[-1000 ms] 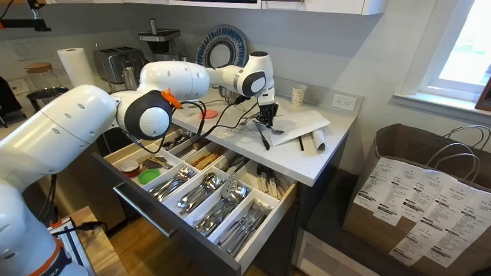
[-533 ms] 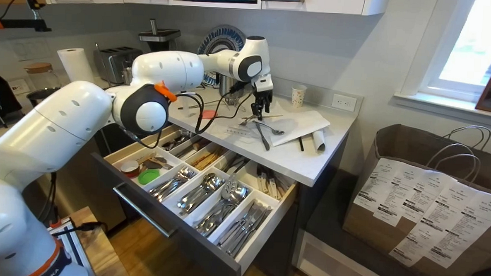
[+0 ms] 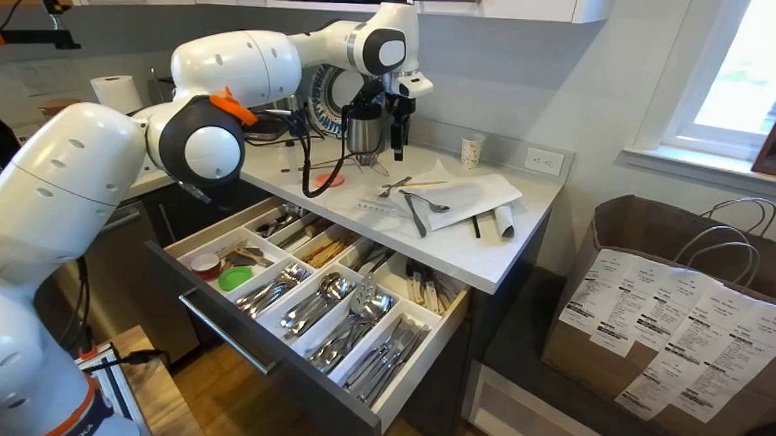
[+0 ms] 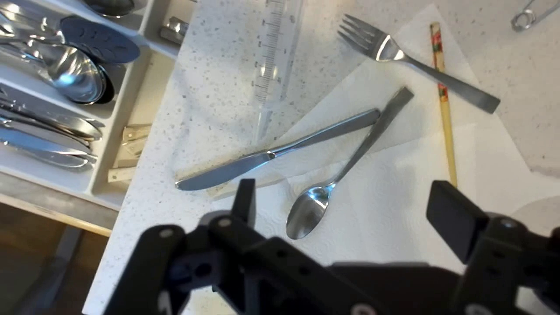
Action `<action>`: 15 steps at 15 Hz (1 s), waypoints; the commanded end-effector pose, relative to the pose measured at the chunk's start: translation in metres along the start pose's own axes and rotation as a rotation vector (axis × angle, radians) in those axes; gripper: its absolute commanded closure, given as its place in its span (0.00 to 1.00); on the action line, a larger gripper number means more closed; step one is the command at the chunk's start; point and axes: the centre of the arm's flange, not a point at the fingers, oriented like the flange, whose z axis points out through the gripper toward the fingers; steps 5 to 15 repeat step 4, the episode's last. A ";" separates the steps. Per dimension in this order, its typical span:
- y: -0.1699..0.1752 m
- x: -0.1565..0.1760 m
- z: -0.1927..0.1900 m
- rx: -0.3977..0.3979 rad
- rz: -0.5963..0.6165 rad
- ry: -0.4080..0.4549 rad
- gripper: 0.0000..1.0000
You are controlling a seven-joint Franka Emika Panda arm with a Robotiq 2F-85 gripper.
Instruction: Pick up one silver spoon from the open drawer and put it on the sheet of kitchen paper on the kitchen counter
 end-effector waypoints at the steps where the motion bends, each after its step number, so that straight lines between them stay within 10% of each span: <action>1: 0.047 -0.044 0.006 -0.049 -0.190 -0.042 0.00; 3: 0.048 -0.066 0.014 -0.055 -0.296 -0.064 0.00; 4: 0.001 -0.021 -0.003 -0.025 -0.208 -0.044 0.00; 15: 0.001 -0.021 -0.003 -0.025 -0.208 -0.044 0.00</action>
